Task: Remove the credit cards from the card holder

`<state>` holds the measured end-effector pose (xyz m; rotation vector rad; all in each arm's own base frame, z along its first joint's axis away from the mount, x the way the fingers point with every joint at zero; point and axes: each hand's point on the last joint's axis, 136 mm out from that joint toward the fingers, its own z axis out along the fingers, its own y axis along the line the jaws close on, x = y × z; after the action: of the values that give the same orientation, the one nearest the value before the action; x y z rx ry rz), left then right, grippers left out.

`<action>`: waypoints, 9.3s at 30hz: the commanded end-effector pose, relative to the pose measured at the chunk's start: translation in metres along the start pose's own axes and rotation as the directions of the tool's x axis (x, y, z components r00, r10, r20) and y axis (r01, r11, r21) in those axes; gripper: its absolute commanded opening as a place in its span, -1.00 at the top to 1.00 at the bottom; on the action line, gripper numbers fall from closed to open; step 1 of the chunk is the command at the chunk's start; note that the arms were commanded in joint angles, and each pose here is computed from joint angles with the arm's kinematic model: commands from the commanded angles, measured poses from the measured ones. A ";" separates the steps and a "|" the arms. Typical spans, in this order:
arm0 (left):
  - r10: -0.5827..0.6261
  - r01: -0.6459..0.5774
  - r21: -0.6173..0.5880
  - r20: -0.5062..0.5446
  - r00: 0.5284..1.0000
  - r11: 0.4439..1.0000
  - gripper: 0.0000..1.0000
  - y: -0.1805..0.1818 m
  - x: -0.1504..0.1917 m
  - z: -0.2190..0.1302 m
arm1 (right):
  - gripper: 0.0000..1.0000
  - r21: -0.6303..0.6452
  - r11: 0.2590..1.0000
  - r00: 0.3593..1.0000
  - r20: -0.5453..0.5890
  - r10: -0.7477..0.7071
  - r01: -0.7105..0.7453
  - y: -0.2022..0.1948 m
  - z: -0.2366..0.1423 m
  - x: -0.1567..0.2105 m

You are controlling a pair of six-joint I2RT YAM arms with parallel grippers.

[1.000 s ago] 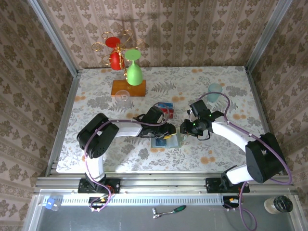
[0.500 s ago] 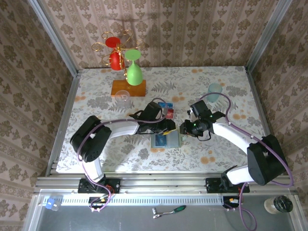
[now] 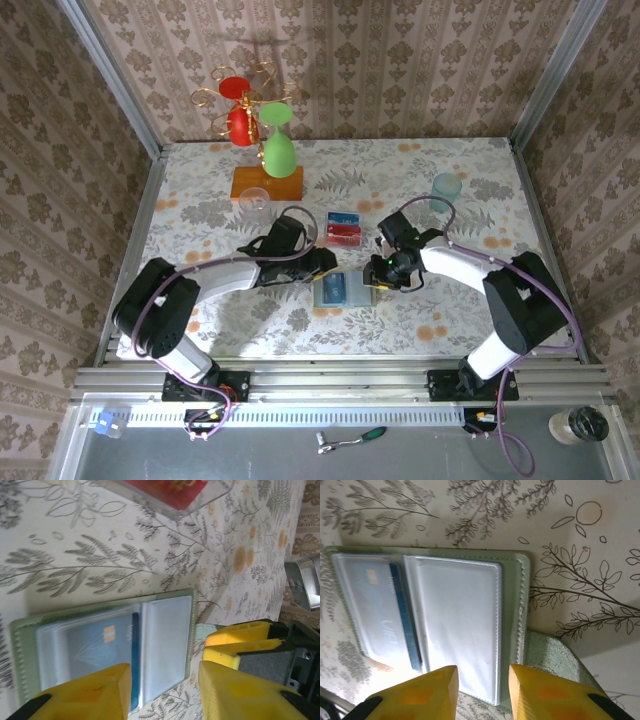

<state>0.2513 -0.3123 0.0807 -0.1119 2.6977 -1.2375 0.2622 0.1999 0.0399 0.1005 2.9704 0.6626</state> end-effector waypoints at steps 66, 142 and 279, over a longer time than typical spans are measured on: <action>-0.022 0.013 -0.182 -0.050 0.999 0.983 0.84 0.076 0.035 0.004 | 0.49 -0.226 0.974 0.999 -0.043 -0.029 0.018 0.091 0.041 0.000; -0.005 -0.016 -0.207 -0.103 0.995 0.978 1.00 0.070 0.039 0.010 | 0.42 -0.114 0.993 0.999 -0.027 -0.023 0.020 0.065 0.038 -0.001; 0.014 -0.034 -0.257 -0.081 0.997 0.966 0.93 0.083 0.016 -0.008 | 1.00 0.193 0.522 0.516 0.084 -0.853 0.831 0.065 -0.073 -0.082</action>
<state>0.2357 -0.2569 0.0265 -0.0896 2.8979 -0.8874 0.3323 0.2218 0.1397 -1.0531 2.4351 0.3479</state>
